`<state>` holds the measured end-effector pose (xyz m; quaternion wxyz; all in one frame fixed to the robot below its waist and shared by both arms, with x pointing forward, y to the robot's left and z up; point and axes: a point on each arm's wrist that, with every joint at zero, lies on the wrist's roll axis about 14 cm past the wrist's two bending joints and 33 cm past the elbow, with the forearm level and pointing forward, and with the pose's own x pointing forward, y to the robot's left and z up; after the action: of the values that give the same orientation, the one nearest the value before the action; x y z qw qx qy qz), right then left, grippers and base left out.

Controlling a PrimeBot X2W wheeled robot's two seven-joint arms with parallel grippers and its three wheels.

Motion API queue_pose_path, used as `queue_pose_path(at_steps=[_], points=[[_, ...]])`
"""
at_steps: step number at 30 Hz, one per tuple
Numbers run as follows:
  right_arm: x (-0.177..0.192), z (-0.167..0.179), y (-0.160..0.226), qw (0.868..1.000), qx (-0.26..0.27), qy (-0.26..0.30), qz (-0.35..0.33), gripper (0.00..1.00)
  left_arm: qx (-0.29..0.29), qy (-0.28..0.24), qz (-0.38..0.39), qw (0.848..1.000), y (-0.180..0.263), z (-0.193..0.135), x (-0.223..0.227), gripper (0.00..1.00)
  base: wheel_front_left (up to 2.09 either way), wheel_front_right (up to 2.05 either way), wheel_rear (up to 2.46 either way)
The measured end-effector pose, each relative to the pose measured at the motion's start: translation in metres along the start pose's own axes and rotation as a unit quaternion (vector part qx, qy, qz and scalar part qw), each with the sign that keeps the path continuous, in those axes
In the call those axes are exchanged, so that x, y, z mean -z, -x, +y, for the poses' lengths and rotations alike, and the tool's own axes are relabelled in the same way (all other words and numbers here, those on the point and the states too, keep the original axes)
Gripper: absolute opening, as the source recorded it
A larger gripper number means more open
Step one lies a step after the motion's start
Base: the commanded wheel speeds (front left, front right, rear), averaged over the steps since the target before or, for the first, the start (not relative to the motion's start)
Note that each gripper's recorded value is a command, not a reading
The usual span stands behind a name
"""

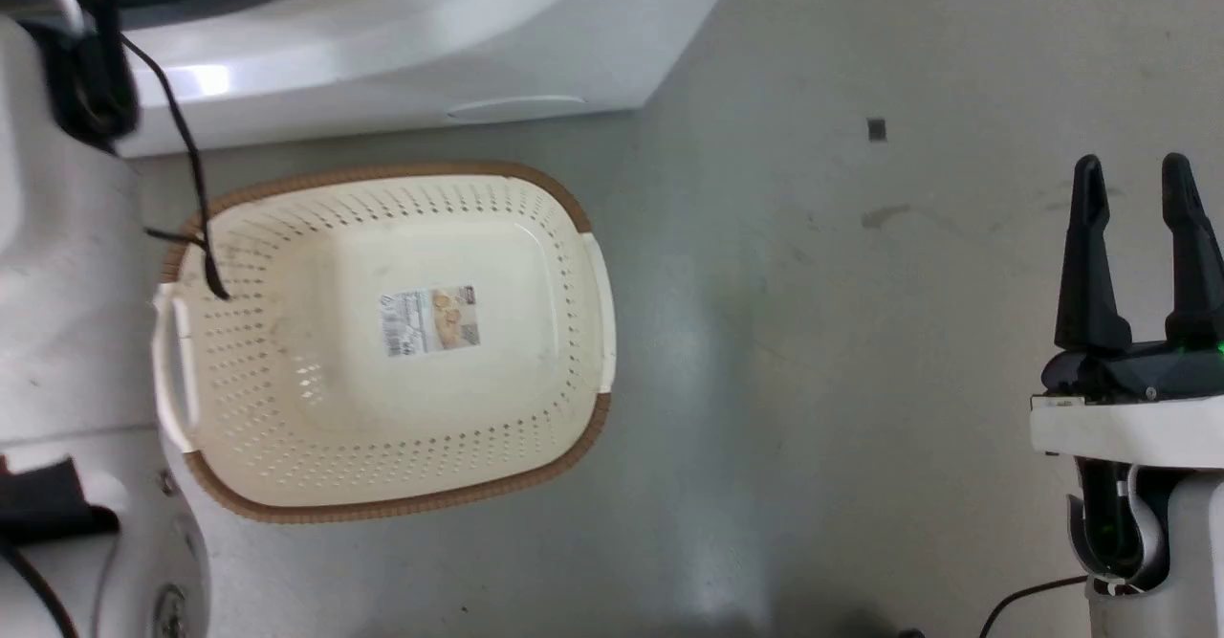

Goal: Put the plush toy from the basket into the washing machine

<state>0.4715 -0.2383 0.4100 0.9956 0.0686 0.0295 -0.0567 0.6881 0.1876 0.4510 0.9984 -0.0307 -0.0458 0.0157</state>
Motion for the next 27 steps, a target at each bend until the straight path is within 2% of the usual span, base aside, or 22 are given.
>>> queue_pose_path(at_steps=[9,15,16,17,27], points=[[0.024,-0.023,0.002,0.999,0.029,0.014,0.031,1.0,-0.005,0.005,0.007,1.0,-0.039,-0.004,0.033,0.0,0.0,0.0,0.0],[0.03,-0.028,0.001,0.999,0.034,0.02,0.037,1.0,-0.01,0.003,0.025,1.0,-0.044,-0.001,0.051,0.0,0.0,0.0,0.0],[0.03,-0.027,0.001,0.999,0.033,0.019,0.037,1.0,-0.01,0.002,0.026,1.0,-0.043,0.0,0.051,0.33,0.0,0.0,0.0],[0.03,-0.026,0.0,0.999,0.032,0.018,0.037,1.0,-0.011,0.001,0.028,1.0,-0.043,0.001,0.051,1.0,0.0,0.0,0.0],[0.007,-0.012,-0.003,1.0,0.014,0.008,0.007,1.0,-0.016,-0.023,0.036,0.999,-0.019,0.006,0.032,1.0,0.0,0.0,0.0]])
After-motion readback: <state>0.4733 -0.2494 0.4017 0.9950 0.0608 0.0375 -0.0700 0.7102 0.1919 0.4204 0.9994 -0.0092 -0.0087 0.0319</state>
